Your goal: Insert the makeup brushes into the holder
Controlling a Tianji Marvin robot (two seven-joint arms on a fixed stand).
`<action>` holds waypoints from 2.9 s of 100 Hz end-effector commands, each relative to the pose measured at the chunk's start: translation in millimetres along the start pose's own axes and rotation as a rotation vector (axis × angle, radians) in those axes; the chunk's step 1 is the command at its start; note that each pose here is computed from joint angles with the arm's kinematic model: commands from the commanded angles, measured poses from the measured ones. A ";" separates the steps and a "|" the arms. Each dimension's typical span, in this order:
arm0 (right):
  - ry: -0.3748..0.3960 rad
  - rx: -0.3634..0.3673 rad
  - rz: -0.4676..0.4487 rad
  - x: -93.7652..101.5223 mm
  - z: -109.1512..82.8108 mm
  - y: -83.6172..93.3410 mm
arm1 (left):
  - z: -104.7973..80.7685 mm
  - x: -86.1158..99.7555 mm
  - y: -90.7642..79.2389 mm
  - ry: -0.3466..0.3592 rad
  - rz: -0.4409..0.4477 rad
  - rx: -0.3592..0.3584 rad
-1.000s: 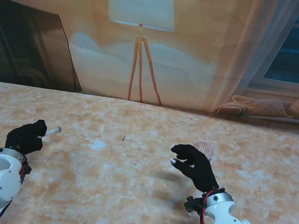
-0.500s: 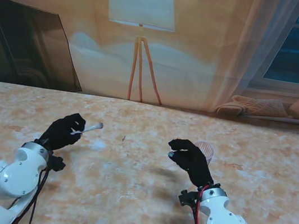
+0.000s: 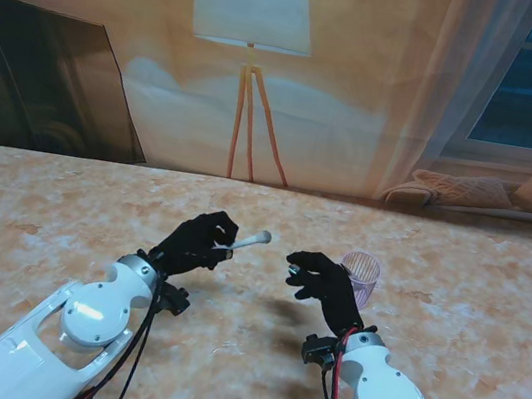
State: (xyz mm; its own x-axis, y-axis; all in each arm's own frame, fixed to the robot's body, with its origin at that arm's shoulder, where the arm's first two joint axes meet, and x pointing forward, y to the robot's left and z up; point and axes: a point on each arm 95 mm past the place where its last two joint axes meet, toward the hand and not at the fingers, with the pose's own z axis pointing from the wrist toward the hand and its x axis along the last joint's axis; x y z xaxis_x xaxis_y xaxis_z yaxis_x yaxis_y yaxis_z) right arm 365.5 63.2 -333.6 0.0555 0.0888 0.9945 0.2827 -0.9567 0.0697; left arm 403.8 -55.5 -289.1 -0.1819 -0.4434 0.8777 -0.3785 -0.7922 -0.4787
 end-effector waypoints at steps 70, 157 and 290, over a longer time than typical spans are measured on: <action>-0.018 -0.048 0.149 9.5 3.7 -20.2 | 12.9 36.2 49.0 0.102 -0.056 -0.156; -0.077 -0.099 0.234 15.1 -2.2 -22.4 | 10.3 36.2 52.8 0.080 -0.042 -0.196; -0.041 -0.168 0.152 22.1 -1.2 -5.8 | 2.7 22.6 30.4 0.149 0.082 -0.310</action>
State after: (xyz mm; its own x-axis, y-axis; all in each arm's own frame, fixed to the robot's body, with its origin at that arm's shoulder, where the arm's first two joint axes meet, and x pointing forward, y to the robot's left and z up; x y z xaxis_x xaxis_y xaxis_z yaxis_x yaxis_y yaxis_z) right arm 365.5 71.2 -313.5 0.1295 -0.0596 0.9898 0.0958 -0.9928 -0.0723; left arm 390.3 -96.5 -282.5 -0.3313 -0.4009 0.8541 -0.6030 -0.6063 -0.5185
